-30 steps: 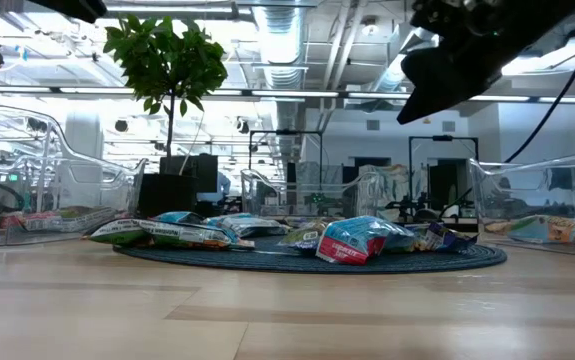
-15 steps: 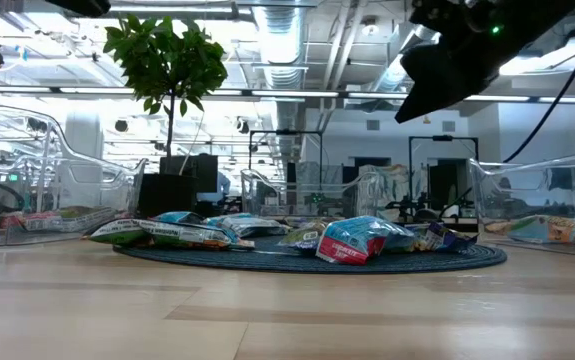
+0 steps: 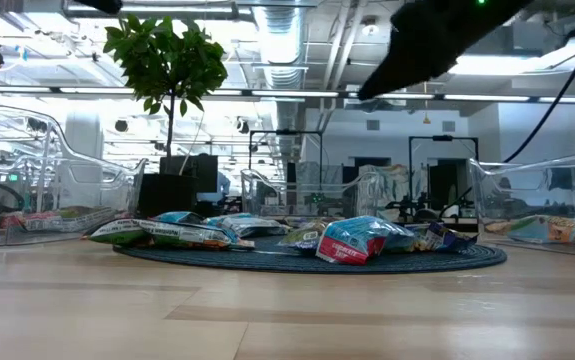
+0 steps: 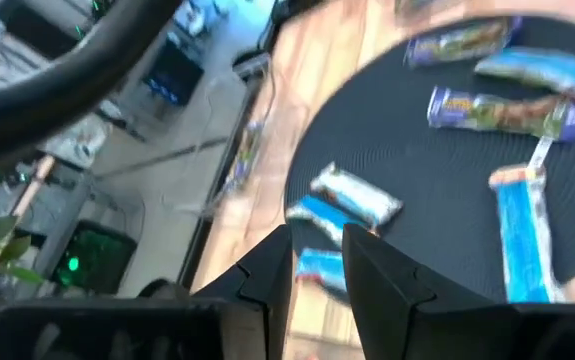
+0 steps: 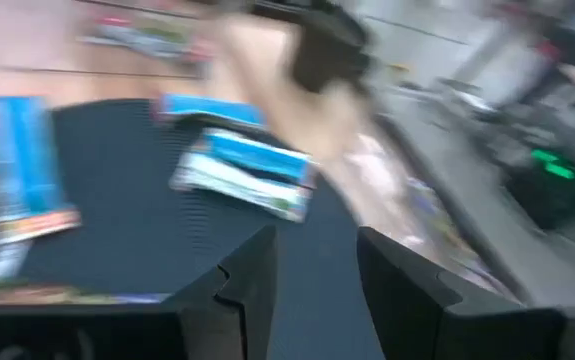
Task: Pick and place Granola Bars by type
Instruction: Put the left blue granola bar into the top transparent bin
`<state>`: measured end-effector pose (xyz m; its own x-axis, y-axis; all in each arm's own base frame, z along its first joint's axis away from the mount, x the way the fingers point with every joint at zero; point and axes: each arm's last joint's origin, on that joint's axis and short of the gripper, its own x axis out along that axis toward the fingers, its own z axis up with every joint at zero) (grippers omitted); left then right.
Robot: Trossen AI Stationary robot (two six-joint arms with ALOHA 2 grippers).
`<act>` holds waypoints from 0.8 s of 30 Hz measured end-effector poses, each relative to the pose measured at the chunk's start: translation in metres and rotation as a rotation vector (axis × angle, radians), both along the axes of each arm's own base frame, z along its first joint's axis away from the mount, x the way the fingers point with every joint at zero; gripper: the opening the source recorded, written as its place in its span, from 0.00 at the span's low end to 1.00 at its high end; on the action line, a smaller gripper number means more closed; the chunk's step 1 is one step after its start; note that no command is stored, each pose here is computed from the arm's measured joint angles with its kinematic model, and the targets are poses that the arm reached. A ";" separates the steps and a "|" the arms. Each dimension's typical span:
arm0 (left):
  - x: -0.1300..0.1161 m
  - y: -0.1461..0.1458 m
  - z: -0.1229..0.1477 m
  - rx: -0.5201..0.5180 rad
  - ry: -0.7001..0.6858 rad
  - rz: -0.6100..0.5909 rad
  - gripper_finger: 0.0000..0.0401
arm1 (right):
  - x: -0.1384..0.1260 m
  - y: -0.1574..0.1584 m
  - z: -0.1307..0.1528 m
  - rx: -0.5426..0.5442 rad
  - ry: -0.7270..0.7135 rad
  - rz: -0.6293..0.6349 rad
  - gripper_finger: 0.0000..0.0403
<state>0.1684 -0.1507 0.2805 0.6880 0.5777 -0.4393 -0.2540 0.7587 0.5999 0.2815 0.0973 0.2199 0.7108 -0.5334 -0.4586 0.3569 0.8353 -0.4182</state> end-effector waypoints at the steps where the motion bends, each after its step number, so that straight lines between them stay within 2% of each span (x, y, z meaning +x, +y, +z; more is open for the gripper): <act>1: -0.002 -0.002 -0.002 0.011 -0.015 -0.012 0.22 | 0.003 0.000 0.001 0.018 0.007 0.050 0.33; 6: -0.012 -0.014 -0.011 0.061 -0.132 -0.074 0.22 | 0.011 0.001 0.003 0.088 0.063 0.297 0.33; 10: -0.022 -0.023 -0.023 0.101 -0.222 -0.127 0.22 | 0.014 -0.002 0.003 0.108 0.086 0.398 0.33; 13: -0.030 -0.026 -0.034 0.118 -0.275 -0.158 0.22 | 0.018 -0.009 0.003 0.171 0.102 0.495 0.33; 18: -0.045 -0.027 -0.053 0.119 -0.328 -0.203 0.22 | 0.025 -0.022 0.006 0.257 0.069 0.552 0.33; 24: -0.051 -0.031 -0.052 0.136 -0.369 -0.234 0.22 | 0.030 -0.038 0.008 0.286 0.052 0.622 0.33</act>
<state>0.1178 -0.1817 0.2282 0.9031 0.4234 -0.0713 -0.3006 0.7420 0.5992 0.3116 0.0592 0.2276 0.8190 0.1143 -0.5623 -0.2395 0.9586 -0.1539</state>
